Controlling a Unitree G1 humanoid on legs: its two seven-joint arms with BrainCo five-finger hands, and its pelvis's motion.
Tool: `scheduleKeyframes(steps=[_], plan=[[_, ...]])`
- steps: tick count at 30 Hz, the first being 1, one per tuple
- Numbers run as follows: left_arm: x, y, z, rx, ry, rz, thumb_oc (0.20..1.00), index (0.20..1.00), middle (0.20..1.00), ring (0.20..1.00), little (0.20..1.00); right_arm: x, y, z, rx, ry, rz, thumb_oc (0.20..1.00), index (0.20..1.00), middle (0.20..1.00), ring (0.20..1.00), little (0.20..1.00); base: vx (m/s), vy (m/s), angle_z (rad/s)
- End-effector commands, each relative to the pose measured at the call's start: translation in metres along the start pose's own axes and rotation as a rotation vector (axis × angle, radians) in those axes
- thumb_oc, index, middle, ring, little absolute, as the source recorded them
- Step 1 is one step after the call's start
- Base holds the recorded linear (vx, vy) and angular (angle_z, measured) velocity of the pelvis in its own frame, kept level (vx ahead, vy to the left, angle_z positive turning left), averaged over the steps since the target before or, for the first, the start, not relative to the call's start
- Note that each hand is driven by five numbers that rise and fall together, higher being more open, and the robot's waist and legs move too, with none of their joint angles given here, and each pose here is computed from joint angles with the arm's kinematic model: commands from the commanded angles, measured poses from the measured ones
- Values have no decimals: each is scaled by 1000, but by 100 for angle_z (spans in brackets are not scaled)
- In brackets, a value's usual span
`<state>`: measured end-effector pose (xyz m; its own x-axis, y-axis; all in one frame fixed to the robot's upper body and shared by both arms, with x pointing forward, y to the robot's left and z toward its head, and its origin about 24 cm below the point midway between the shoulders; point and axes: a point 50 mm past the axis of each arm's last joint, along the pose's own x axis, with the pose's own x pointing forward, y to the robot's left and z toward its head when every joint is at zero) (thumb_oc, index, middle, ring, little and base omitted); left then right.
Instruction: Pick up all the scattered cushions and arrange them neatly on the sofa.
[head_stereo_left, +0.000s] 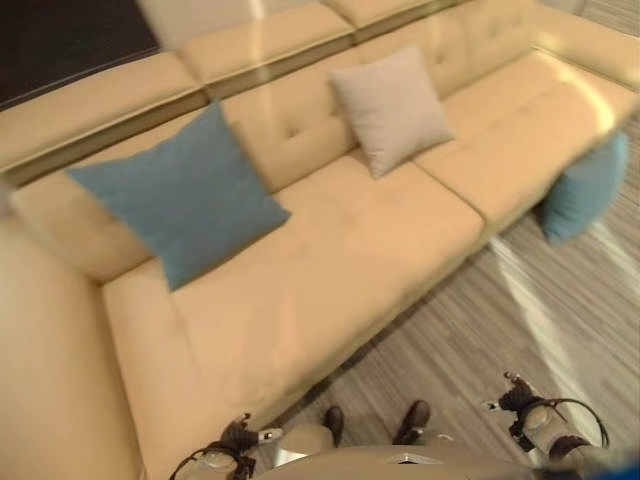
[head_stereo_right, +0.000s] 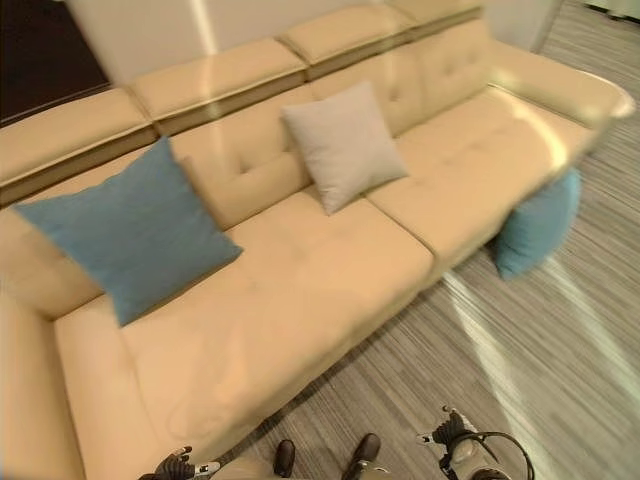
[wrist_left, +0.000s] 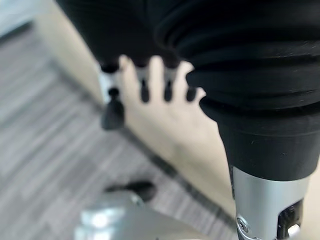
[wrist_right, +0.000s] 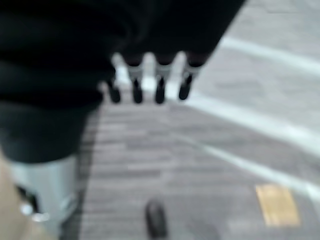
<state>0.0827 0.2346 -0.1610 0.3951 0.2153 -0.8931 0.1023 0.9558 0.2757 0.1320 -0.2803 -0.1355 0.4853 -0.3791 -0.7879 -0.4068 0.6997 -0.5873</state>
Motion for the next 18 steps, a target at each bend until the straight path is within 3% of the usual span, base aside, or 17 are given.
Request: scheduleKeyframes(steps=[1, 8, 18], plan=[[-2, 15, -11, 15, 25, 49, 1000, 1000, 1000, 1000, 1000, -2, -7, -23, -38, 75, -21, 1000, 1000, 1000, 1000, 1000, -179, -93, -158], [0, 12, 2, 11, -10, 39, 1000, 1000, 1000, 1000, 1000, -5, 8, -26, 1, 105, 7, 1000, 1000, 1000, 1000, 1000, -71, -285, -86], [6, 3, 35, 62, -99, 22, 1000, 1000, 1000, 1000, 1000, -3, 1, -22, 97, 105, -52, 1000, 1000, 1000, 1000, 1000, -14, -100, -18]])
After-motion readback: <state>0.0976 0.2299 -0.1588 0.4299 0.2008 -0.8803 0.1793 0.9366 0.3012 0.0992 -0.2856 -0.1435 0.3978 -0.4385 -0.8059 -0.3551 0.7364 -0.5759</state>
